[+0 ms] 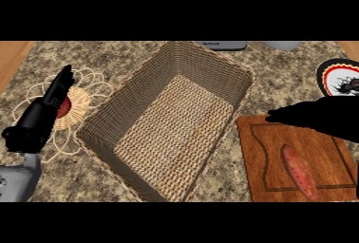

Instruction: Pick the sweet potato from the cutting board and place it in the basket

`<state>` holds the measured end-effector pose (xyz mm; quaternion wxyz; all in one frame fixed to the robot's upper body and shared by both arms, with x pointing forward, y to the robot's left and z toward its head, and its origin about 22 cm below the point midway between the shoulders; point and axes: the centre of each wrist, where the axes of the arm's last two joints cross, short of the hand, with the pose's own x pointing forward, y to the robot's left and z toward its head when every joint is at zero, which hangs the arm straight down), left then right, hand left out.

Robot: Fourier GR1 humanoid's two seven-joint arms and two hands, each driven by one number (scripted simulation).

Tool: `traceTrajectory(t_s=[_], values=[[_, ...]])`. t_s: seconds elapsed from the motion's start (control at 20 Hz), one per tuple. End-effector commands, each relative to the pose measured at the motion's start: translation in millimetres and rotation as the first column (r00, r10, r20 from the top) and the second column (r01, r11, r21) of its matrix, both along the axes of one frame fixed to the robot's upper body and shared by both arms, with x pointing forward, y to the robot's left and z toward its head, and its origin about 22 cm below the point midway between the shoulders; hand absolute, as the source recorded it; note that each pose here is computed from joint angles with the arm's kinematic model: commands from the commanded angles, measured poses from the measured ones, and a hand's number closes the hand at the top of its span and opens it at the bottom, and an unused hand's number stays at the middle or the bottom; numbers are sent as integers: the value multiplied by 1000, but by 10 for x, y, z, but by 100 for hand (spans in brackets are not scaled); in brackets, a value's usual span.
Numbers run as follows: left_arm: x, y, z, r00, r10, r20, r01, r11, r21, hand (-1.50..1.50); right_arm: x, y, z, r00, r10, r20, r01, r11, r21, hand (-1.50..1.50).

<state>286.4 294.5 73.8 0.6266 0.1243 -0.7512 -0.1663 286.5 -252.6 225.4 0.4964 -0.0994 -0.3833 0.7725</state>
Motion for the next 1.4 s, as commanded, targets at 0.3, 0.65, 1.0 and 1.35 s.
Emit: traceTrajectory(t_s=[0.3, 0.65, 1.0, 1.35], values=[[-51, 7, 83, 1000, 11, -3, -11, 1000, -5, 0, 36, 106, -676, 998, 23, -58, -31, 989, -142, -150], [-62, -35, -40, 1000, 9, -11, -9, 1000, -3, 0, -136, -168, -926, 999, 21, -40, -26, 991, -133, -150], [36, 7, 28, 1000, 7, 0, -7, 1000, -10, 0, 134, -112, -1068, 999, 47, 8, -47, 997, -67, -150], [-86, 130, -74, 1000, 9, -8, -9, 1000, 13, 0, -139, -213, -1212, 1000, 27, 9, -26, 995, -92, -150]])
